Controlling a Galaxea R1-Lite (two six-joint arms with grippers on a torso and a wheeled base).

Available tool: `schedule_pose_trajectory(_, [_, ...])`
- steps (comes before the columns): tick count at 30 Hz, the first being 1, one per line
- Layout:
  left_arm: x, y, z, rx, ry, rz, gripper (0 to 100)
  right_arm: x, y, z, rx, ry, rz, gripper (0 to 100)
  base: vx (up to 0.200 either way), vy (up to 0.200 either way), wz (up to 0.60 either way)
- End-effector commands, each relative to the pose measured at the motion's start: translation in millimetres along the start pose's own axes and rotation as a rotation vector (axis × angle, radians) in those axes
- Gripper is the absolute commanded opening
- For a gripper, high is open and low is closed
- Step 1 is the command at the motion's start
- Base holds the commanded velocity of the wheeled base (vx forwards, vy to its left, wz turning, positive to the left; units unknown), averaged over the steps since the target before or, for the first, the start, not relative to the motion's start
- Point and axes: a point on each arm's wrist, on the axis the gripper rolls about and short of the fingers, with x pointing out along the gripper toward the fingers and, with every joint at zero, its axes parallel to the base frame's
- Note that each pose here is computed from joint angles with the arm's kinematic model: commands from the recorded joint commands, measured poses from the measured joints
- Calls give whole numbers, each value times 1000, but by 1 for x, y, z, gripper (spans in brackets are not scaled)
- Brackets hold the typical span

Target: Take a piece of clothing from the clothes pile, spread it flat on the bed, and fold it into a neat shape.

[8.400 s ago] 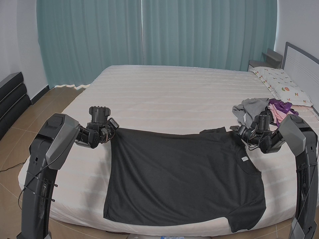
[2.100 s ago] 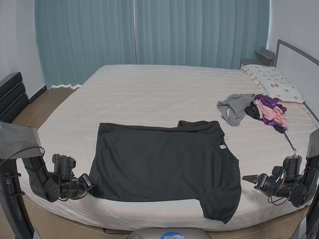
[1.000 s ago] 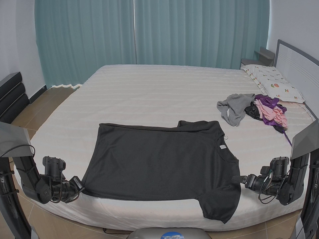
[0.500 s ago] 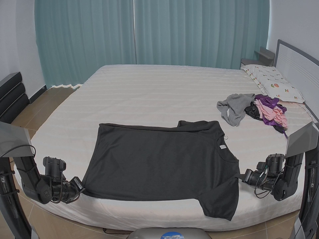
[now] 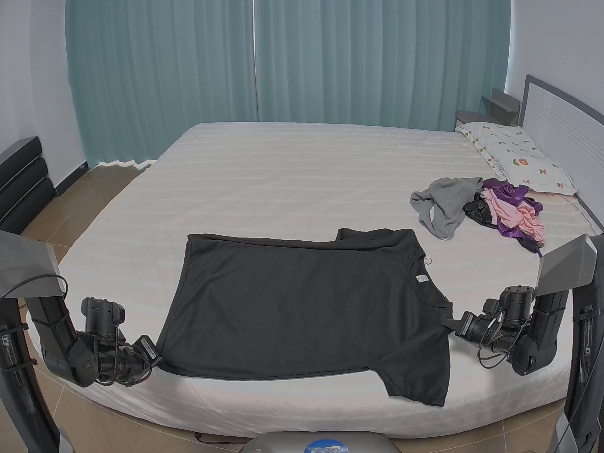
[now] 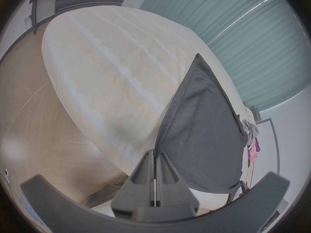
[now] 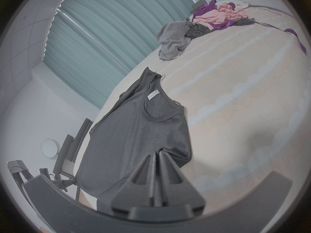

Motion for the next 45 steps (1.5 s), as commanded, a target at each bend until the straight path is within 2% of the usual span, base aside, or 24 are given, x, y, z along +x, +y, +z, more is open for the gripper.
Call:
schedule_pose_trajectory(1, [0,0,0,0,-1,0,0,-1,1,0,-1,-5,0,100,0,0,0])
schedule_pose_trajectory(6, [0,0,0,3,-1,0,0,-25,10,8,26,-36,14,100,0,0,0])
schedule_pose_trajectory(13, [0,0,0,3,3,-5,0,-50,15,4,45,-19,8,100,0,0,0])
schedule_pose_trajectory(16, [0,0,0,3,3,-5,0,-68,17,-18,61,76,1,100,0,0,0])
schedule_pose_trajectory(19, [0,0,0,3,3,-5,0,-76,19,-27,60,109,32,100,0,0,0])
schedule_pose_trajectory(22, [0,0,0,3,4,-4,0,-76,20,-44,62,196,37,100,0,0,0])
schedule_pose_trajectory(26, [0,0,0,3,4,-4,0,-68,21,-54,48,241,32,100,0,0,0])
schedule_pose_trajectory(35, [0,0,0,4,5,-3,0,-63,25,-54,41,244,50,100,0,0,0])
schedule_pose_trajectory(45, [0,0,0,4,5,-3,0,-50,23,-49,28,196,39,100,0,0,0])
